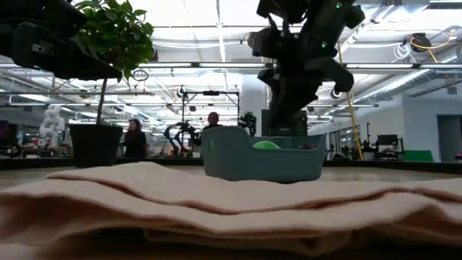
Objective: Pick and placing Produce into tupperware
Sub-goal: Adjust the blue bin
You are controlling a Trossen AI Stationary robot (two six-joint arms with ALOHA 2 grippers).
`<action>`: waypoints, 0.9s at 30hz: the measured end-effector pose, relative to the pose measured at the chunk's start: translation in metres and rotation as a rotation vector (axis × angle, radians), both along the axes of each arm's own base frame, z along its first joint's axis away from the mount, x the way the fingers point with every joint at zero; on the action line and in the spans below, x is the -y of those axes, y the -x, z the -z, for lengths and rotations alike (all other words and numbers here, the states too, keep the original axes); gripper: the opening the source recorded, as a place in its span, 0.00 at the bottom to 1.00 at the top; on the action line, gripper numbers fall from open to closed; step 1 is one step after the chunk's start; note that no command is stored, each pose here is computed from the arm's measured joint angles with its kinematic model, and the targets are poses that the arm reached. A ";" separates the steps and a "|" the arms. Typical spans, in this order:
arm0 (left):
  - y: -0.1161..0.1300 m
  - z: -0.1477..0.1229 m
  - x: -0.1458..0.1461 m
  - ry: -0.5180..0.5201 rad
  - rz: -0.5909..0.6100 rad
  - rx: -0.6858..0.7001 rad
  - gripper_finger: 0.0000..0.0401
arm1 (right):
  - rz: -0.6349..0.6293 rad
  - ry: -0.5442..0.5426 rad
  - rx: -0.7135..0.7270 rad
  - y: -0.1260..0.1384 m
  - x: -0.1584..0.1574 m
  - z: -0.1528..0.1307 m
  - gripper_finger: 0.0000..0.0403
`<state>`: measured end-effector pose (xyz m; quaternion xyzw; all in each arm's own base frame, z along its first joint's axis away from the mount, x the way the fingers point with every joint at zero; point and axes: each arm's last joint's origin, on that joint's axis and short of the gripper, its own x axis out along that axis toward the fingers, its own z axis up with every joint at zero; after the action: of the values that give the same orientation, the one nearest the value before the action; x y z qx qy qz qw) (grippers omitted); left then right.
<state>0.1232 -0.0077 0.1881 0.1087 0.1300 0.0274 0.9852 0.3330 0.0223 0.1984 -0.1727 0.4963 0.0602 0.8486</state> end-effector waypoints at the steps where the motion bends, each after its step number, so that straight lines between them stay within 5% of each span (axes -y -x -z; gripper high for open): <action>1: 0.000 0.000 0.000 0.000 0.000 0.000 0.08 | 0.000 0.001 0.005 0.000 0.000 -0.001 0.00; 8: 0.000 0.000 0.000 0.001 0.000 0.001 0.08 | 0.076 0.056 0.034 0.002 0.028 -0.009 0.00; 18: 0.000 0.000 0.000 0.000 0.000 -0.001 0.08 | 0.040 -0.095 0.024 0.003 0.056 -0.007 0.00; 27: 0.000 0.001 0.000 -0.001 0.000 -0.006 0.08 | -0.004 -0.108 0.009 0.005 0.055 0.012 0.00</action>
<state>0.1231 -0.0077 0.1876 0.1091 0.1328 0.0271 0.9847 0.3277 -0.0325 0.1869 -0.1280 0.4880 0.0881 0.8589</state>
